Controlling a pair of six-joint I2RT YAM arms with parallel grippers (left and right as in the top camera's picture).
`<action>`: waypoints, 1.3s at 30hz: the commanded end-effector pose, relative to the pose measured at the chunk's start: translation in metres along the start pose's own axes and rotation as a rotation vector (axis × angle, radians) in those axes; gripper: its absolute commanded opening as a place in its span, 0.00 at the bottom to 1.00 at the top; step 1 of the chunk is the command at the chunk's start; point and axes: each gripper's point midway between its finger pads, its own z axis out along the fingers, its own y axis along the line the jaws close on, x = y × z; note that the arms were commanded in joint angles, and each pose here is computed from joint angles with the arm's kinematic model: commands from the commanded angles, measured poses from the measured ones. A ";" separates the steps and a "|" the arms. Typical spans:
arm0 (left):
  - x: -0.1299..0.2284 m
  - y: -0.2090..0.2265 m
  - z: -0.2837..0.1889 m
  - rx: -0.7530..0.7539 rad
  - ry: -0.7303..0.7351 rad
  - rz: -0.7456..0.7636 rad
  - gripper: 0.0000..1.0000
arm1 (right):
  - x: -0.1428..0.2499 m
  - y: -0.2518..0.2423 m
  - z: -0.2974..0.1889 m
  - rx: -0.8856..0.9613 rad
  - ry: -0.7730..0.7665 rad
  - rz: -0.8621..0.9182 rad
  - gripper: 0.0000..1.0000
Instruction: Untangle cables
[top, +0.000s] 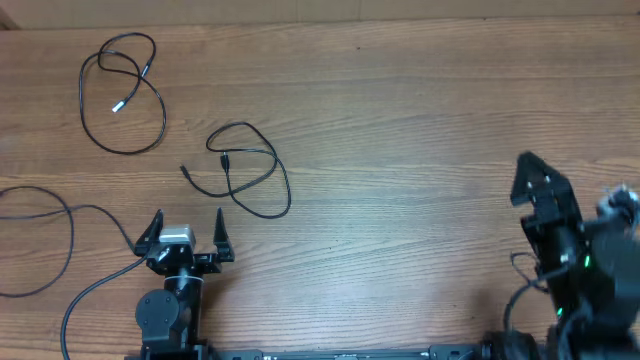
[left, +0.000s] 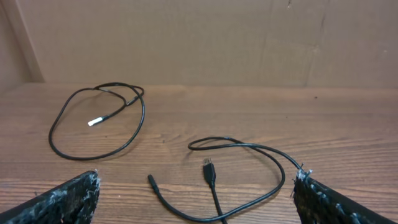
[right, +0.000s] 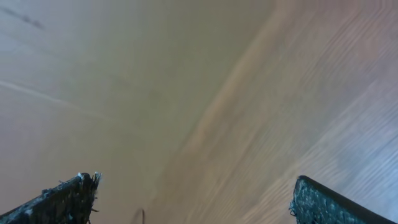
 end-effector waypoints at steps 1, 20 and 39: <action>0.000 -0.001 0.000 0.009 -0.007 0.001 1.00 | 0.003 -0.015 -0.006 -0.046 -0.082 -0.115 1.00; 0.000 -0.001 0.000 0.009 -0.006 0.001 1.00 | 0.042 -0.054 0.030 -0.293 -0.243 -0.468 1.00; 0.000 -0.001 0.000 0.009 -0.007 0.001 1.00 | 0.063 -0.094 0.046 -0.168 -0.210 -0.741 1.00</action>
